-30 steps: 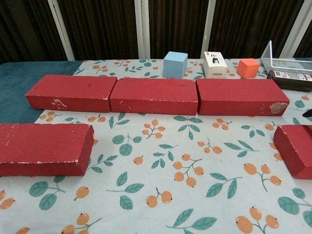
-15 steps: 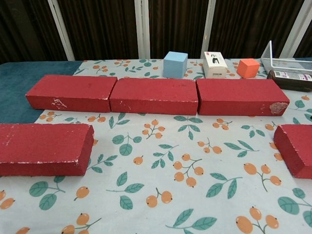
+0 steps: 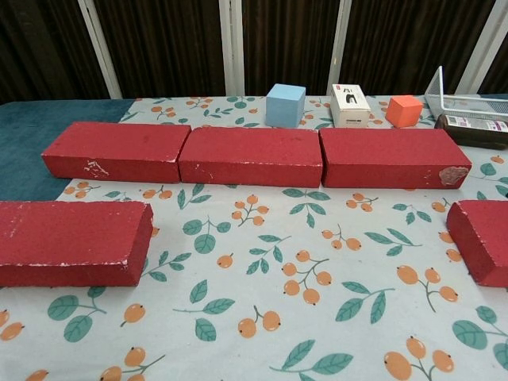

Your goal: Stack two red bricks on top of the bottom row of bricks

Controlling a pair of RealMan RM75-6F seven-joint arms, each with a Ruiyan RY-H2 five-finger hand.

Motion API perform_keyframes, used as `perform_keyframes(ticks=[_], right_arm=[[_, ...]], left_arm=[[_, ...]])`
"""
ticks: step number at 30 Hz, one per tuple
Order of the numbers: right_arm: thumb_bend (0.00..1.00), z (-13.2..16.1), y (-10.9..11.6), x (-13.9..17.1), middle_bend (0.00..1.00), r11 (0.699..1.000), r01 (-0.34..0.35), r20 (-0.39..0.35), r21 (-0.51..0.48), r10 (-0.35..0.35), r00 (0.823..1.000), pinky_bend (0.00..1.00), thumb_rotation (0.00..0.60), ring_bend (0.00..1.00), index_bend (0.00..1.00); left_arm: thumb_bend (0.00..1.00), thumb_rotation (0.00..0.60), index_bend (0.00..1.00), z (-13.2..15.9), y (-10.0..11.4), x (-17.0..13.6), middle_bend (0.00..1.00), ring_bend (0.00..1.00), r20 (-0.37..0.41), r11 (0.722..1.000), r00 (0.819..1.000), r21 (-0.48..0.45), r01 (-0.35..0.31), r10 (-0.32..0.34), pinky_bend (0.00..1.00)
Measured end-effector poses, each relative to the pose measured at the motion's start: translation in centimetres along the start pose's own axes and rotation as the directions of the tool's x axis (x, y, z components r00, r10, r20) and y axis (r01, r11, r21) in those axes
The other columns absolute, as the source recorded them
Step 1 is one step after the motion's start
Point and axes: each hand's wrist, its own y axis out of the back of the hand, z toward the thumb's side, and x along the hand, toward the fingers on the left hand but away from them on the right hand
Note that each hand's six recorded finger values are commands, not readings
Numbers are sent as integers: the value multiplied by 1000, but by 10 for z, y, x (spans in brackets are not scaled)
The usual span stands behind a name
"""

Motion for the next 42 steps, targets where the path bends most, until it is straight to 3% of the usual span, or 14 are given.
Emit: perform_keyframes(ticks=[3,9,13,22,28,32,38,42], right_arm=[[128,1,-1,-1,208,1000,-6,-1,12,6,1000,0,600,14,38],[128,5,-4,-5,349,999,-27,-10,29,28,1000,0,600,146,258],[127,7,-3,-5,367,999,-27,-14,38,27,1000,0,600,179,353],[127,10,7,0,373,1000,4,-32,14,-4,999,0,600,191,417],[127,8,34,12,373,998,62,-41,-15,-63,997,0,600,194,418],[127,15,65,24,373,993,118,-62,-31,-119,991,0,600,194,418],[127,48,122,32,373,980,199,-123,-13,-199,972,0,600,195,418],[127,76,151,27,375,977,211,-150,14,-207,967,0,600,199,418]], left_arm=[[0,600,0,1,0,0,0,0,4,1000,1000,-2,3,-3,133],[0,600,0,-1,1,-1,0,0,4,1000,1000,-2,-2,2,133],[0,600,0,-1,1,-1,0,0,6,1000,1000,-4,-1,1,133],[0,600,0,-2,2,-1,0,0,6,1000,1000,-9,0,0,133],[0,600,0,-2,2,0,0,0,13,1000,1000,-15,2,-2,133],[0,600,0,-2,2,0,0,0,13,1000,1000,-22,2,-1,133],[0,600,0,-4,1,1,0,0,9,1000,1000,-22,6,-6,133],[0,600,0,-4,1,2,0,0,7,1000,1000,-20,9,-9,133]])
